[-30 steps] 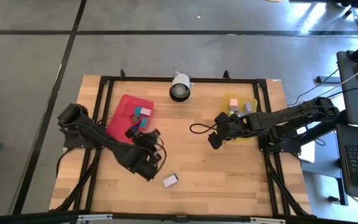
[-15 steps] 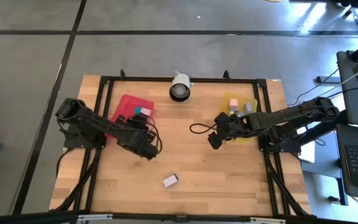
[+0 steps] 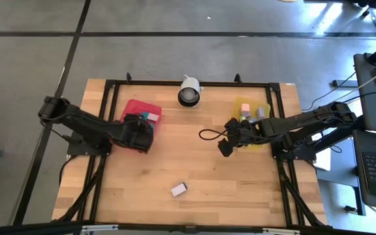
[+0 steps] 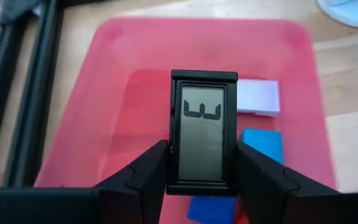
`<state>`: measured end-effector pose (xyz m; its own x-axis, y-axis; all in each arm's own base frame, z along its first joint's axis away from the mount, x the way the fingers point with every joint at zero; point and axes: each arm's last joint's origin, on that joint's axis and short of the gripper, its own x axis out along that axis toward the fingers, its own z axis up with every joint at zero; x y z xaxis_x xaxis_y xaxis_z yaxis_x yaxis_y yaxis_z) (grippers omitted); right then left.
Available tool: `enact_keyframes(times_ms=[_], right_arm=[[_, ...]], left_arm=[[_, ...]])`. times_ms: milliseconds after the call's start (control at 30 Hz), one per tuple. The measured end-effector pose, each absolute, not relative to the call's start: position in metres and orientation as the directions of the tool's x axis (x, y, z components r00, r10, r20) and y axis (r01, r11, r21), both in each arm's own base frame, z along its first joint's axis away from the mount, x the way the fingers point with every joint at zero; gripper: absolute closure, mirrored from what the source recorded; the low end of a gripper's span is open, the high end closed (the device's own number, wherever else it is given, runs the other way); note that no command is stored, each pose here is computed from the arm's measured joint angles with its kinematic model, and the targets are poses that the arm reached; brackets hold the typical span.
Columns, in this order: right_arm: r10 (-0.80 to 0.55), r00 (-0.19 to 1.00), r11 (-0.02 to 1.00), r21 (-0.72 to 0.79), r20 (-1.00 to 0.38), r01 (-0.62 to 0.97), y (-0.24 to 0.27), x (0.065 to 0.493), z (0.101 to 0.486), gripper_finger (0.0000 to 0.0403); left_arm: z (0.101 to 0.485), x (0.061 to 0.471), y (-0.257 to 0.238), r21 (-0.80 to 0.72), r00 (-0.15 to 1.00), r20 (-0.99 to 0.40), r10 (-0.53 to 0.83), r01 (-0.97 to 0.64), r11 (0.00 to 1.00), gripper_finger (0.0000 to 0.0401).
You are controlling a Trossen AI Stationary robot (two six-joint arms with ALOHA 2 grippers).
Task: Pick & Place Office items
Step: Put the black digital timer into the pink bin
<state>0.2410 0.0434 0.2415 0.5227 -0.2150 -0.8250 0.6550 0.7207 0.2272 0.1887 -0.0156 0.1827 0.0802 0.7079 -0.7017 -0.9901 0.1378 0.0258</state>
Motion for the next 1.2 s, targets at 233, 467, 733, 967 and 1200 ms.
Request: enact_keyframes(times_ms=[233, 467, 733, 967, 1200], right_arm=[[-0.213, 0.524, 0.721, 0.230, -0.824, 0.654, 0.043, 0.241, 0.242, 0.0086], [-0.211, 0.524, 0.721, 0.231, -0.825, 0.653, 0.043, 0.241, 0.242, 0.0085], [-0.211, 0.524, 0.721, 0.231, -0.825, 0.653, 0.044, 0.241, 0.242, 0.0085], [-0.211, 0.524, 0.721, 0.231, -0.825, 0.653, 0.044, 0.241, 0.242, 0.0085], [-0.210, 0.525, 0.721, 0.232, -0.825, 0.653, 0.044, 0.241, 0.242, 0.0085]], left_arm=[[0.158, 0.175, -0.011, -0.018, 0.092, -0.738, 0.668, -0.993, 0.117, 0.0232], [0.150, 0.173, -0.011, -0.040, 0.108, -0.745, 0.659, -0.992, 0.117, 0.0231], [0.150, 0.177, -0.011, -0.081, 0.138, -0.744, 0.654, -0.990, 0.117, 0.0214], [0.150, 0.177, -0.012, -0.088, 0.141, -0.760, 0.635, -0.989, 0.115, 0.0168], [0.160, 0.183, -0.017, -0.149, 0.203, -0.762, 0.615, -0.979, 0.138, 0.0131]])
